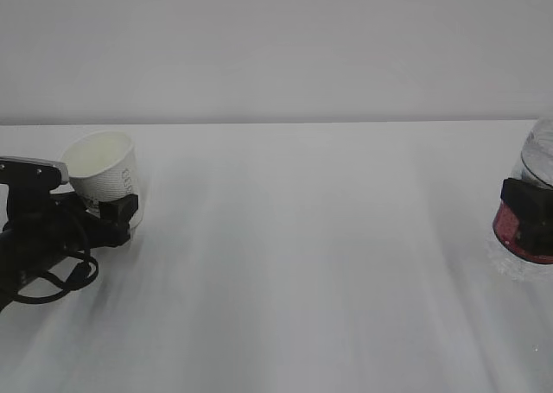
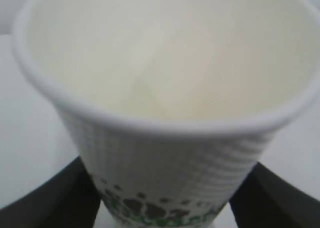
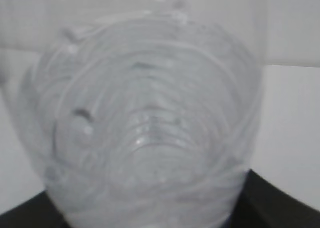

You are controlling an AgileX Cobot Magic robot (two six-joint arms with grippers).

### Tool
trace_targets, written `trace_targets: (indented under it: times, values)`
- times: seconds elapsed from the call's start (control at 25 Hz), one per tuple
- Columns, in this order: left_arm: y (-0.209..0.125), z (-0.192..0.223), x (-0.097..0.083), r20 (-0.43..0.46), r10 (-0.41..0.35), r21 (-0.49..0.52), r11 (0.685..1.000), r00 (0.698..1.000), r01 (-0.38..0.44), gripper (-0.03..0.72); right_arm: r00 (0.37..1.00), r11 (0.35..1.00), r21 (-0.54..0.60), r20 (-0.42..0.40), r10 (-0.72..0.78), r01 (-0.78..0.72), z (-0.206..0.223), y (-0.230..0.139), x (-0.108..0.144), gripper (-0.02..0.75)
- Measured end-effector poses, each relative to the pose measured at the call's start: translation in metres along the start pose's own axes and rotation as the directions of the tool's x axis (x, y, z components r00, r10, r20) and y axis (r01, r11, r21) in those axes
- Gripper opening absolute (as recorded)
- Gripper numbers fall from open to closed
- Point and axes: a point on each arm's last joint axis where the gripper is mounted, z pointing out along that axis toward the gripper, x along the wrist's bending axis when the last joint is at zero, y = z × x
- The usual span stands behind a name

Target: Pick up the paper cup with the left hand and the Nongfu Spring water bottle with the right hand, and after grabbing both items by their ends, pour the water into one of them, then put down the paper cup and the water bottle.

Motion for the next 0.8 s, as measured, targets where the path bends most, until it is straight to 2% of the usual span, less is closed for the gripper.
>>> trace_targets:
  times: [0.2,0.44,0.8]
  values:
    - [0.0,0.0,-0.001,0.007,0.003,0.001,1.0,1.0,-0.003,0.541,1.0,1.0,0.0,0.0,0.0,0.0,0.0,0.0,0.0,0.43]
    - [0.013,-0.002,-0.006,0.061,0.032,-0.038,0.999,0.998,-0.03,0.54,1.0,1.0,0.0,0.0,0.0,0.0,0.0,0.0,0.0,0.43]
    - [0.013,-0.003,-0.015,0.157,0.08,-0.036,0.996,0.984,-0.075,0.538,1.0,1.0,0.0,0.0,0.0,0.0,0.0,0.0,0.0,0.43]
